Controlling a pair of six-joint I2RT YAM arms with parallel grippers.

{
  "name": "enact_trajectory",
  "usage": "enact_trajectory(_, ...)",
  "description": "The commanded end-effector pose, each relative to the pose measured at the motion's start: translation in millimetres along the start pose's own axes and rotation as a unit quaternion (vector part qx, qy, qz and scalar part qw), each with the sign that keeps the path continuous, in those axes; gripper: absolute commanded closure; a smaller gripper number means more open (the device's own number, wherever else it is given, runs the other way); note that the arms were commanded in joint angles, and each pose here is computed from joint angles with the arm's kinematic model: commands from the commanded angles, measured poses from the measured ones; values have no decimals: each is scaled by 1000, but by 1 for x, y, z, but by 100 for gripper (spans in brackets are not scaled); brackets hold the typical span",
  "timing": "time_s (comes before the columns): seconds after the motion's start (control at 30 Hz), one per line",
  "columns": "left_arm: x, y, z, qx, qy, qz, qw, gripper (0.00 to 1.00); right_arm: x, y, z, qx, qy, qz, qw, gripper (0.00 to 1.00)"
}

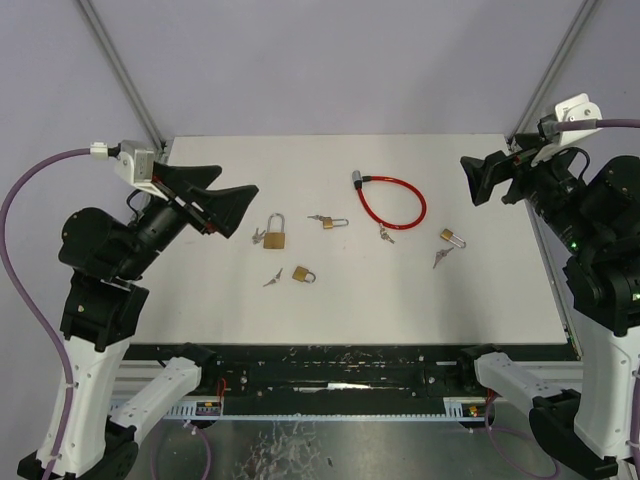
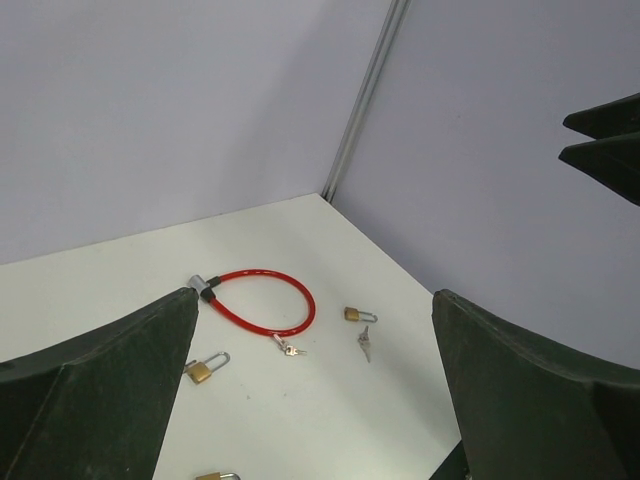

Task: Lock with the key
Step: Reset both arms

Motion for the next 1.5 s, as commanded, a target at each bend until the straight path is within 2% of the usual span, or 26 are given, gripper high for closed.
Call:
enact_trajectory(0.0, 2, -8, -1, -7, -12, 13, 1000, 0, 13, 7, 1, 6, -3, -16, 1000, 1)
enact_trajectory(0.43, -2, -25, -1, 2, -28, 32, 999, 0, 17, -8, 7, 37, 27, 8, 999, 1)
enact_trajectory(0.63, -2, -27, -1, 0, -30, 34, 999, 0, 18, -4, 4, 14, 7, -1, 1000, 1)
enact_trajectory(1.47, -8, -34, 2, 2, -35, 41, 999, 0, 16, -12, -6, 28, -23, 9, 999, 1)
Point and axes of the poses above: each gripper's point midway between its finger pads, its own x axis back along the fingers, its own z axis along the line the jaws close on, y = z × x, the point moved 4 cm from there along x, back along the fingers, and after that the axes turned 7 degrees about -x, right-handed, at the moved point
